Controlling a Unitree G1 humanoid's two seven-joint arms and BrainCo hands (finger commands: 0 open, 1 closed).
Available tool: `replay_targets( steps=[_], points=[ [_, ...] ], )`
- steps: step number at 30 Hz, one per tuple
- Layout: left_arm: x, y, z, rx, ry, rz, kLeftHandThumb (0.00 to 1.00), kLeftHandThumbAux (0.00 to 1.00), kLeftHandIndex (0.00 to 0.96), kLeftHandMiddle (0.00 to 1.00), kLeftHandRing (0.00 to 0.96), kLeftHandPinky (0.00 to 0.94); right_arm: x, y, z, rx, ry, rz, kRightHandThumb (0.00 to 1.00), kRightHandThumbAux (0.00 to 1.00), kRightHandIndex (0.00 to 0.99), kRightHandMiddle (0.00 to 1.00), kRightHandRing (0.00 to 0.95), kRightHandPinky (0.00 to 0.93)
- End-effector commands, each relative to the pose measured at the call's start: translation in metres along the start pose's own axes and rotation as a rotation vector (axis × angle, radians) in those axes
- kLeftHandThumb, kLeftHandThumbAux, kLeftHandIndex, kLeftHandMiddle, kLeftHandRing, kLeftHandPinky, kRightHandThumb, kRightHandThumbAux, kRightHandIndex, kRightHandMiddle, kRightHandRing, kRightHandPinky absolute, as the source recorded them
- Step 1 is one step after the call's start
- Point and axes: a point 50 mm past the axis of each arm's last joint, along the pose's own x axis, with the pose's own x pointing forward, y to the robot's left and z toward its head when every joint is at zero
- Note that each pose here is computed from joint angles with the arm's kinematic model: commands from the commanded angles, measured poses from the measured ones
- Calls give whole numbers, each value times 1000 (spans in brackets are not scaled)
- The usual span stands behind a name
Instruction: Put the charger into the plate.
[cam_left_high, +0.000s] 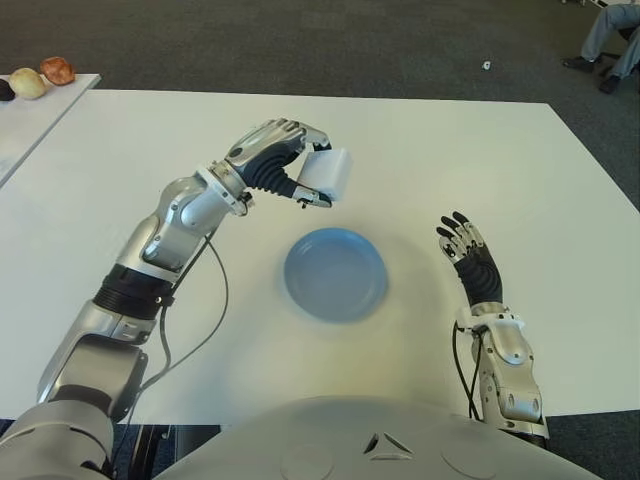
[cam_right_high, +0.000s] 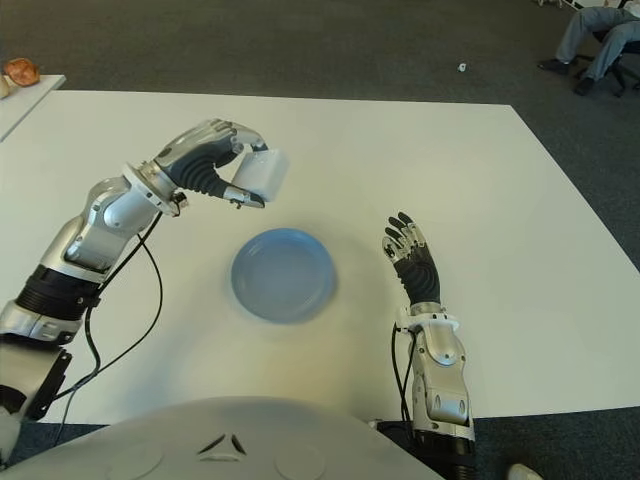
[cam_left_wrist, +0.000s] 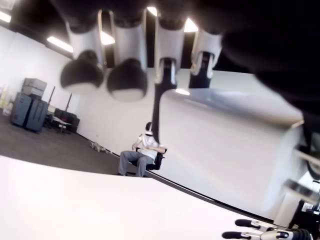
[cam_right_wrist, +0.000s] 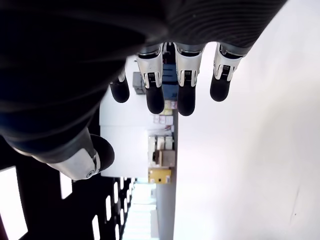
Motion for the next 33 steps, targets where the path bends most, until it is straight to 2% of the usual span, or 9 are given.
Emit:
replay_targets(
  steps=[1,8,19,33],
  points=[
    [-2,-18,3,-40,4,-63,751,697,442,898,880,854,0,3,-1,9,16,2,0,599,17,145,124,98],
    [-2,-36,3,-68,9,-111,751,697,442,897,878,845,0,3,-2,9,18,0,0,595,15,142,122,100],
    [-3,-50,4,-88,19,-166,751,697,442,891,877,848,-1,4,-1,9,19,-6,0,591,13,142,124,102],
    [-5,-60,4,-107,29,-190,752,697,442,886,871,827,-2,3,0,1,14,-6,0,591,15,141,122,97]
  ],
)
